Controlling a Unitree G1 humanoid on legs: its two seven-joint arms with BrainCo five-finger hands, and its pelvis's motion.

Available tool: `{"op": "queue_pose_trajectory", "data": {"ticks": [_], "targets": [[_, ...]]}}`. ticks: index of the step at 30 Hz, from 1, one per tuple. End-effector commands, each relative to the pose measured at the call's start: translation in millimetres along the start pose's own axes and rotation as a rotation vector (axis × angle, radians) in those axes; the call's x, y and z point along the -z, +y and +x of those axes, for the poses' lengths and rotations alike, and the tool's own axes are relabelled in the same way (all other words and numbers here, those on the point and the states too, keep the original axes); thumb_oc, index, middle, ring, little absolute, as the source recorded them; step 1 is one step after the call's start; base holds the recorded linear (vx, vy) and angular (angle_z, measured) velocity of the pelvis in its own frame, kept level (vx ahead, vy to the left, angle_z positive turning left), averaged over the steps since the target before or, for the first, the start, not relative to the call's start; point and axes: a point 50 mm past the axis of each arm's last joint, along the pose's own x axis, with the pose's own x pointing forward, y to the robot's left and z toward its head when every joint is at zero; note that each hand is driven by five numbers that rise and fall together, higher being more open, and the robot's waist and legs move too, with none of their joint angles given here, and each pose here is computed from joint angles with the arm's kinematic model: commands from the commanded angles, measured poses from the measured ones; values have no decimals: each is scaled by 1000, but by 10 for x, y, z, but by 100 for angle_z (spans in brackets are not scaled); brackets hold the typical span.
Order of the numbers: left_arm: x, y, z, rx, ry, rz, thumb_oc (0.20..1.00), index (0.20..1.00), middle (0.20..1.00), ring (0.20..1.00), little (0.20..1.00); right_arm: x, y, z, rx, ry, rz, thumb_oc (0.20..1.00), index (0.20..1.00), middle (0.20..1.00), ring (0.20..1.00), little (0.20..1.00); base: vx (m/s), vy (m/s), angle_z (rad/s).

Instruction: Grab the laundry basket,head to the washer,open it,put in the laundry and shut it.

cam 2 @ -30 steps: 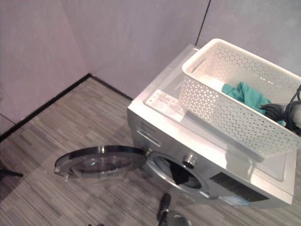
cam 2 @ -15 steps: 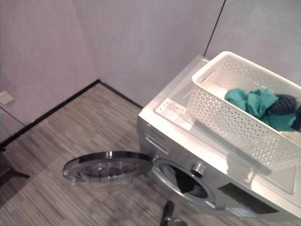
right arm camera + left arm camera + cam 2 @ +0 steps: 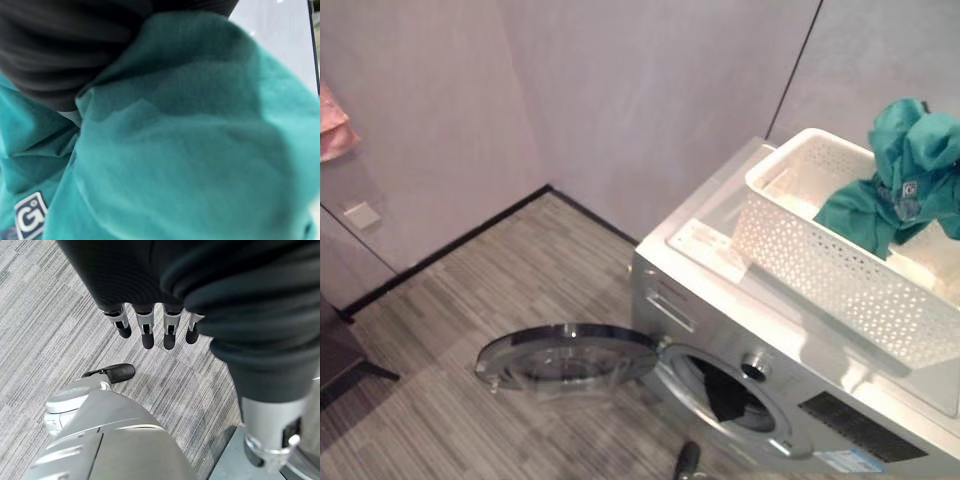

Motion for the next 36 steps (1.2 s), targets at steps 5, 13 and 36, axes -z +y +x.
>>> {"op": "queue_pose_trajectory", "data": {"ticks": [5,13,36], "targets": [[-159,156,6,-57,-33,164,1000,1000,1000,1000,1000,-230,-559,60,389,-27,130,200,200,200,200,200,-32,64,9],[-369,57,31,-40,-107,261,1000,1000,1000,1000,1000,-470,-798,18,579,-94,54,200,200,200,200,200,-40,59,0],[-479,-261,46,34,-180,275,1000,1000,1000,1000,1000,-954,-1127,-62,803,-243,62,200,200,200,200,200,-19,18,-3]]}}
